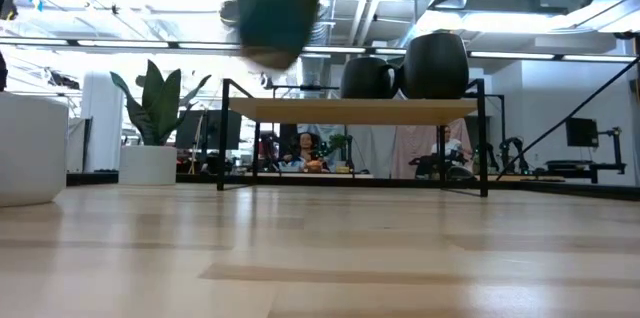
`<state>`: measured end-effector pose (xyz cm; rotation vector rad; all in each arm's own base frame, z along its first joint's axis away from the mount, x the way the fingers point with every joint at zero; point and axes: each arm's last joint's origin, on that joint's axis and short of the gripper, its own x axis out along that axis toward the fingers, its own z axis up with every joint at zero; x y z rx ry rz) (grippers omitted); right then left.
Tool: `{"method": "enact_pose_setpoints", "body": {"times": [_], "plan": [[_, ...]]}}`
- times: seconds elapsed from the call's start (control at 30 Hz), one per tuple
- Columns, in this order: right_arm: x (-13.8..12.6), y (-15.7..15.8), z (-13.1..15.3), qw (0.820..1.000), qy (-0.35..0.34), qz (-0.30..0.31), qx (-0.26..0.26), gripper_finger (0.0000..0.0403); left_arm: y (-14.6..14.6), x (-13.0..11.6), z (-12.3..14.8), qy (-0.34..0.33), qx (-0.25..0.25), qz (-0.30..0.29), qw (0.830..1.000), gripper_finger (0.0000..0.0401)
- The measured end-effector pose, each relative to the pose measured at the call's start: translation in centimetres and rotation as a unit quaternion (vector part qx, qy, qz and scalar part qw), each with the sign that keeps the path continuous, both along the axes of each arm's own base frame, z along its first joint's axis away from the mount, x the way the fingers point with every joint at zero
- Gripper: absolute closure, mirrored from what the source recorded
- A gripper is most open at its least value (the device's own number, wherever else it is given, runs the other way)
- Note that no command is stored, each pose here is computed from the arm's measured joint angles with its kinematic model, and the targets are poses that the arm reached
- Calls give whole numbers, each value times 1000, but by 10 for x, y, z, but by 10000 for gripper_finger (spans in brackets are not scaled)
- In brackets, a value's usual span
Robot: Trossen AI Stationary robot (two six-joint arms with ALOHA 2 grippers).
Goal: Place coffee mugs
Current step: Put the green-blue mug interior on the shelf
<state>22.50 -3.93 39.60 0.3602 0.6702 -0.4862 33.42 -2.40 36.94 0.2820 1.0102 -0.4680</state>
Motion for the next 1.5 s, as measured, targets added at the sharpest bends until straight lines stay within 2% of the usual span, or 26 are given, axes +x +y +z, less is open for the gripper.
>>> {"method": "enact_pose_setpoints", "body": {"times": [0.1,0.2,0.3,0.53,0.67,0.9,1.1,1.33,1.5], "plan": [[-5,-1,3,1000,-7,-4,-1,361,11,-10,34,-120,74,71,987,389],[-8,-3,5,1000,-12,-12,-2,361,24,-13,50,-183,150,127,963,389],[-8,-7,5,1000,-13,-19,-2,361,42,-3,53,-221,178,144,948,389],[-10,-15,6,999,-14,-31,-11,361,97,32,13,-176,138,165,961,389],[-10,-19,6,999,-18,-39,-13,361,116,45,1,-182,135,181,957,389],[-11,-22,6,999,-15,-39,-21,361,131,53,-3,-204,137,189,951,389],[-11,-22,6,999,-14,-38,-22,361,136,57,-12,-195,119,182,956,389],[-11,-22,7,999,-15,-38,-22,361,135,55,-10,-194,122,179,957,388],[-10,-22,7,999,-18,-39,-21,361,137,56,-11,-196,131,177,956,357]]}}
